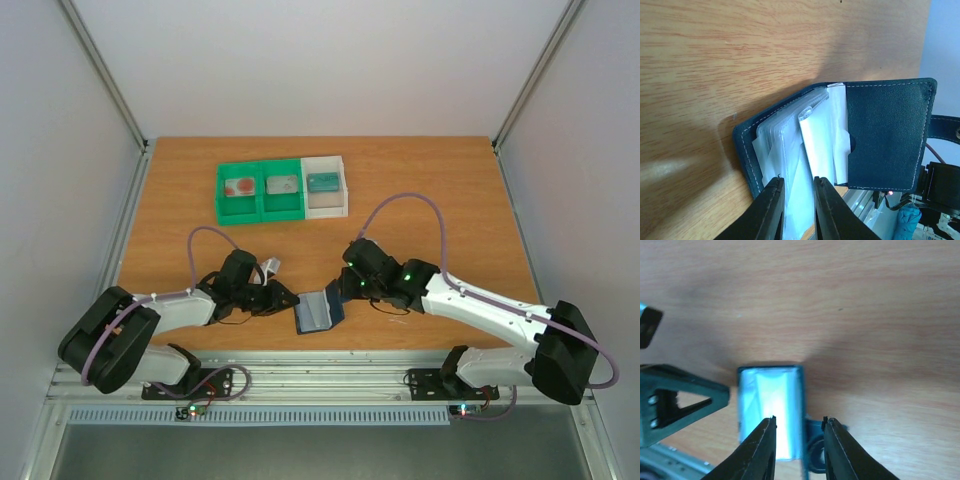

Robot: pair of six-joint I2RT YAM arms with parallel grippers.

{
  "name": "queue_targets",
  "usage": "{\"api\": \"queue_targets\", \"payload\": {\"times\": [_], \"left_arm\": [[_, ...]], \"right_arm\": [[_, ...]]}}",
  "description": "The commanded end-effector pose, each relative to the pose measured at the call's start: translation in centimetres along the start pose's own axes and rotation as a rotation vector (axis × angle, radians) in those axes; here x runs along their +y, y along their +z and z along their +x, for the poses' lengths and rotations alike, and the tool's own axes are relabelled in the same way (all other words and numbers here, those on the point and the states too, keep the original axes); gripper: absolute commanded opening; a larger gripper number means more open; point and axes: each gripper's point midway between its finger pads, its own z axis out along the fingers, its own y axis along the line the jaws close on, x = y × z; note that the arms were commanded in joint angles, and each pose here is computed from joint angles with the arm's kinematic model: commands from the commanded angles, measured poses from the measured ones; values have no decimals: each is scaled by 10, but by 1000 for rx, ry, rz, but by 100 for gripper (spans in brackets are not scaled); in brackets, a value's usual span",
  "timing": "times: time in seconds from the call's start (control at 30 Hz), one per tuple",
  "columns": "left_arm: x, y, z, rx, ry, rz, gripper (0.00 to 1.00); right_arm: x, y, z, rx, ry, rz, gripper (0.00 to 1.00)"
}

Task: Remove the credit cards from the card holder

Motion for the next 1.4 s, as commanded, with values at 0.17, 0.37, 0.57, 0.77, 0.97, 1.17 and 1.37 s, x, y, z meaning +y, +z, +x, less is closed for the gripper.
{"api": "queue_targets", "payload": {"times": [0.17, 0.37, 0.57, 0.77, 0.97, 1.17, 1.37], "left_arm": [[-20, -2, -10, -25, 49, 54, 20], [-14, -8, -8, -44, 50, 14, 23], [1, -14, -7, -62, 55, -77, 31], [3, -6, -8, -51, 24, -61, 35], [3, 0, -10, -44, 1, -49, 35], [-8, 6, -12, -29, -14, 25, 36], [-10, 15, -16, -21, -26, 60, 34]], "right_arm": [[50, 27, 21, 132, -122, -119, 28], [15, 54, 30, 170, -160, 80, 23], [-16, 74, 51, 207, -156, 167, 17], [-35, 83, 54, 196, -149, 215, 14], [-40, 87, 60, 205, -137, 212, 13], [-41, 87, 60, 196, -138, 211, 13], [-40, 89, 61, 201, -139, 202, 13]]}}
